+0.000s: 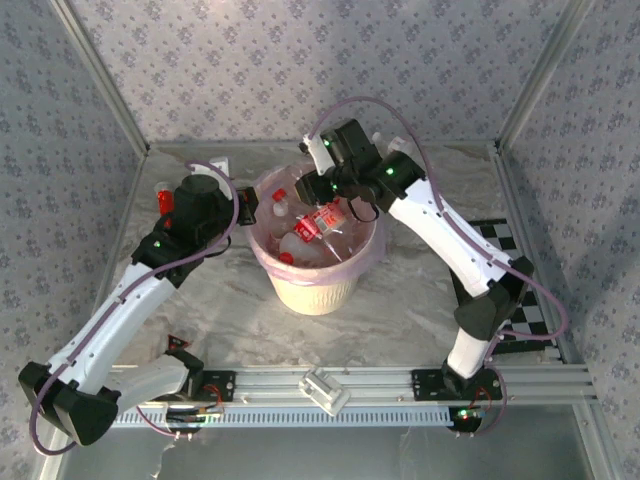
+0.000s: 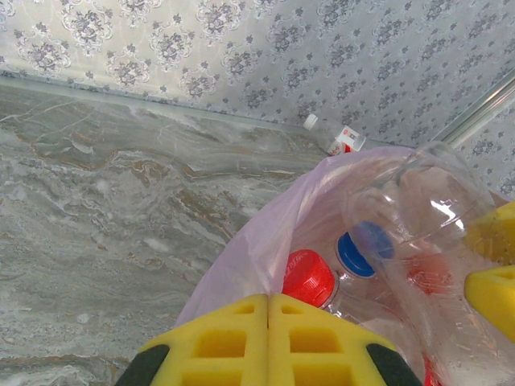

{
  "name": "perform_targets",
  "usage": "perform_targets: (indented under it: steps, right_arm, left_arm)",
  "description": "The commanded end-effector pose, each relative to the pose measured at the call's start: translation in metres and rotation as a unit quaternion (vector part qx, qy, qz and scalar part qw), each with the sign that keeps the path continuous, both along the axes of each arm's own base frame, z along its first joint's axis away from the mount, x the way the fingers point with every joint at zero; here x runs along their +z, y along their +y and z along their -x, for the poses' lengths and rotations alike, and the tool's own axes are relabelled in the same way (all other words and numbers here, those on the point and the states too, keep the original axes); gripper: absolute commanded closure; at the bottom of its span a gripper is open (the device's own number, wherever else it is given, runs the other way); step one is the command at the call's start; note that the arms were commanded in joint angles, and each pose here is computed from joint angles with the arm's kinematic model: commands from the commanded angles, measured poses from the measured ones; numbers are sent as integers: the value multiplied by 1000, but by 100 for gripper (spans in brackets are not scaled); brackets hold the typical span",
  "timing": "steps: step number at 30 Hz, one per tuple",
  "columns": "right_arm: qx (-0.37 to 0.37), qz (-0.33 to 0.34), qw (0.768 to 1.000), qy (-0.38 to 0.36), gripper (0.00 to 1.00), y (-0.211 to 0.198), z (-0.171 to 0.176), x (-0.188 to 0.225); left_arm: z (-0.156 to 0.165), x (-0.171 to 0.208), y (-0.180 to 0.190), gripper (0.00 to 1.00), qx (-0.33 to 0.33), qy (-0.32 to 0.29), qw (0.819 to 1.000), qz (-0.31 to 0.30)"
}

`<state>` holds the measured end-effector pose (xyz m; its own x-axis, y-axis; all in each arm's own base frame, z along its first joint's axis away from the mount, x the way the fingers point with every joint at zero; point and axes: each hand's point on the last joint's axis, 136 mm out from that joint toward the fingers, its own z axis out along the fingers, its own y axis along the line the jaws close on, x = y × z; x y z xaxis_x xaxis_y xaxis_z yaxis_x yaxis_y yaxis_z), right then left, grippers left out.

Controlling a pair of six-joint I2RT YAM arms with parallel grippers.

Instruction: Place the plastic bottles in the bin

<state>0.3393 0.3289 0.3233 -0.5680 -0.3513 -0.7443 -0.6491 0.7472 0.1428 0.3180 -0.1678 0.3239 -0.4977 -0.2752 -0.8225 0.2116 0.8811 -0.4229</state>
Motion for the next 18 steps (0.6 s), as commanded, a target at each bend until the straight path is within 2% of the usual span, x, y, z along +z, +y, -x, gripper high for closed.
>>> perform_targets:
  steps: [1, 4, 11, 14, 18]
  right_arm:
    - [-3, 49, 997, 63, 60, -12, 19, -40]
    - [-1, 29, 999, 33, 58, -13, 18, -6]
    - [-13, -4, 997, -70, 23, -37, 3, 72]
    - [-27, 6, 994, -105, 12, -59, -7, 85]
    - [-79, 39, 988, -126, 3, -106, -32, 81]
  left_arm:
    - [-4, 25, -5, 100, -10, -29, 999, 11]
    - [-6, 24, -9, 100, -17, -25, 999, 12]
    - [-6, 25, -10, 100, -18, -24, 999, 11]
    - [-6, 25, -8, 100, -16, -24, 1000, 8]
    - [-6, 25, -7, 100, -15, -25, 1000, 4]
